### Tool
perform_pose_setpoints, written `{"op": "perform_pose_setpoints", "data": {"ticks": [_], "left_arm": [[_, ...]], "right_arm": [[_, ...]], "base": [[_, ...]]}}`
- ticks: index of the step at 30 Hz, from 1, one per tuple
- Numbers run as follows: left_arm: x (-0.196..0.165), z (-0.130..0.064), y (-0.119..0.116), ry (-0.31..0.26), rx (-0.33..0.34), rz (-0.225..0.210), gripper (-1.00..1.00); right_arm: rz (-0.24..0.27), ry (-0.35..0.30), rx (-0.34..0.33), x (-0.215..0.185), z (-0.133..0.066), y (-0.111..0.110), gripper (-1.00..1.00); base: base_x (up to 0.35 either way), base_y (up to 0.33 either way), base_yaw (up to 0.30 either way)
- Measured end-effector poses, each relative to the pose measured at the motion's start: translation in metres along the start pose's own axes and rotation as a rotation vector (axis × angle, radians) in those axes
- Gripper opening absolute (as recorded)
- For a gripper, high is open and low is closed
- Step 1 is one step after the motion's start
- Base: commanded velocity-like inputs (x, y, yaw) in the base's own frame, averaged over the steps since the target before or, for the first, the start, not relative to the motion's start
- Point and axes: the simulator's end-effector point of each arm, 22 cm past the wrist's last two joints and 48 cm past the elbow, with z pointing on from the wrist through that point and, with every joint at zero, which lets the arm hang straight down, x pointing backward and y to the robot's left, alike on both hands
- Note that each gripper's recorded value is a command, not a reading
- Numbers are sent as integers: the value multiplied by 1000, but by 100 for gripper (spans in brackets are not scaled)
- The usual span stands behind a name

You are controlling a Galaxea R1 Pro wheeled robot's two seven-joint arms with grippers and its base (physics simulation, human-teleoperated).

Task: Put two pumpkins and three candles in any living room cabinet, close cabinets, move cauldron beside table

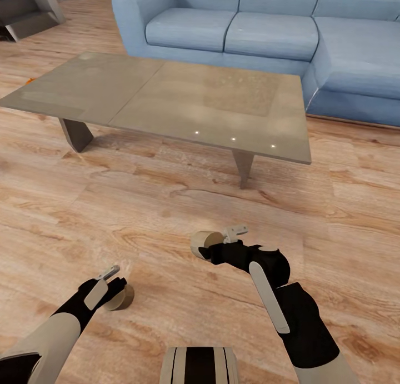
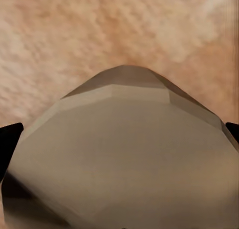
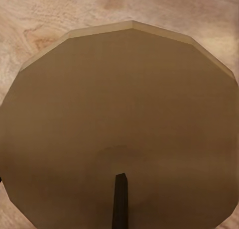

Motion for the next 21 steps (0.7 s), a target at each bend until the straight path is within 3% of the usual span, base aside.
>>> {"op": "perform_pose_setpoints", "data": {"ticks": [10,21], "left_arm": [[2,1,1,5,6,-10,-100],[-12,-19,-11,-38,45,-16,-100]], "right_arm": [[-2,0,0,0,0,1,-100],[-24,-40,0,-18,-18,10,-100]], "base": [[0,0,0],[0,0,0]]}}
